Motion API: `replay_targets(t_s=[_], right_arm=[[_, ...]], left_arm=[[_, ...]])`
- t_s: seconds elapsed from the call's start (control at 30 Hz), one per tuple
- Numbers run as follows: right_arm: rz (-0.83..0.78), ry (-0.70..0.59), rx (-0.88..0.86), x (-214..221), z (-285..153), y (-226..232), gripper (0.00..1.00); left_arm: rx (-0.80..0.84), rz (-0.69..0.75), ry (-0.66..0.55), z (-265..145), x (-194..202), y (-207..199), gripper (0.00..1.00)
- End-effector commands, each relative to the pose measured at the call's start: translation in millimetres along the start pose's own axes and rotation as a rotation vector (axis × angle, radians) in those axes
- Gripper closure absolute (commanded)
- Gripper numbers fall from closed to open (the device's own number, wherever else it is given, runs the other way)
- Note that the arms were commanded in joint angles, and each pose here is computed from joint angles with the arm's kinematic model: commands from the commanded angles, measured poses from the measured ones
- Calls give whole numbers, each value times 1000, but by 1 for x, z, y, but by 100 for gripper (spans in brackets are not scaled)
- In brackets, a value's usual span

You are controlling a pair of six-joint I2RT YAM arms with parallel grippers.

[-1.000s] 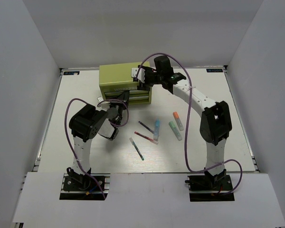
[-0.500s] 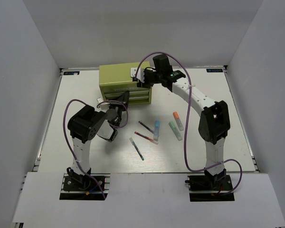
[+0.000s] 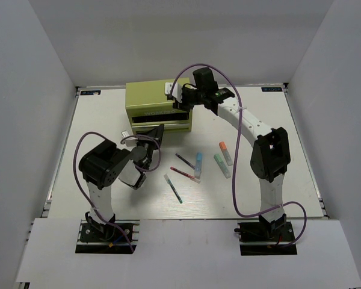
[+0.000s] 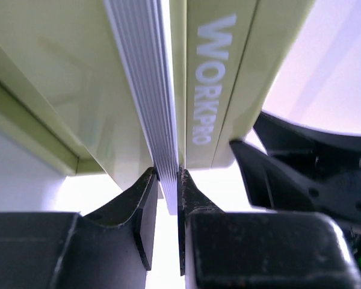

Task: Sort the stationery into containers
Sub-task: Open the drawer in the storage box.

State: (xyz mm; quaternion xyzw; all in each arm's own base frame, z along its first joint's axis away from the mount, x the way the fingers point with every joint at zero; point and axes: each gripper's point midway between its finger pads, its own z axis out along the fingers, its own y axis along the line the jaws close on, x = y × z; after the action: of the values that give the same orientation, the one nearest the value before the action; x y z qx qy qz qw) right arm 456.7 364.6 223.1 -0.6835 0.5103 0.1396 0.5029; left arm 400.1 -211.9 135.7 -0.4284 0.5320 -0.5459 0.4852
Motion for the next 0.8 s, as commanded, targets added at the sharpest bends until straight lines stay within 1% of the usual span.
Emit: replay_targets(t_s=[0.0, 0.1, 0.13, 0.2, 0.23, 0.3, 0.33, 0.4, 0.43, 0.47, 0.5, 0.53, 0.57, 0.6, 0.63, 0.67, 0.73, 0.77], right_arm=[[62, 90, 21, 33, 9, -2, 51], [70, 89, 28, 33, 8, -5, 51], [73, 91, 28, 35, 9, -5, 51], [77, 92, 29, 36, 9, -5, 51], [80, 92, 27, 36, 10, -4, 51], [86, 97, 27, 39, 10, -3, 51], [83, 95, 30, 37, 10, -4, 51], [89, 97, 30, 38, 10, -3, 48], [85, 93, 28, 37, 10, -3, 44], [86, 93, 28, 38, 11, -3, 33], [83, 89, 31, 34, 8, -4, 29], [80, 82, 30, 33, 6, -4, 26], [77, 73, 32, 29, 4, -5, 22], [78, 70, 28, 28, 2, -2, 22], [76, 64, 31, 27, 1, -3, 21], [70, 58, 35, 23, -3, -4, 21], [61, 44, 46, 14, -11, -6, 21], [72, 44, 37, 15, -12, -3, 19]], left_arm=[[220, -32, 1, -32, -6, -56, 100], [202, -28, 24, -44, -2, -54, 100], [212, -35, 37, -48, 2, -60, 100], [192, -18, 49, -51, 6, -55, 100], [205, -25, 58, -53, 9, -60, 100], [194, -10, 58, -53, 10, -58, 100], [214, -20, 66, -53, 14, -66, 100], [203, -14, 77, -51, 17, -64, 100], [212, -17, 76, -49, 18, -66, 88], [189, -6, 70, -46, 15, -57, 78], [214, -17, 67, -48, 14, -63, 68], [203, -11, 59, -46, 11, -58, 33], [224, -18, 67, -45, 13, -64, 20], [224, -18, 67, -45, 13, -64, 11], [216, -13, 80, -45, 16, -62, 3], [218, -11, 94, -46, 18, -64, 1], [191, 2, 110, -48, 20, -60, 1], [206, -1, 129, -50, 23, -67, 1]])
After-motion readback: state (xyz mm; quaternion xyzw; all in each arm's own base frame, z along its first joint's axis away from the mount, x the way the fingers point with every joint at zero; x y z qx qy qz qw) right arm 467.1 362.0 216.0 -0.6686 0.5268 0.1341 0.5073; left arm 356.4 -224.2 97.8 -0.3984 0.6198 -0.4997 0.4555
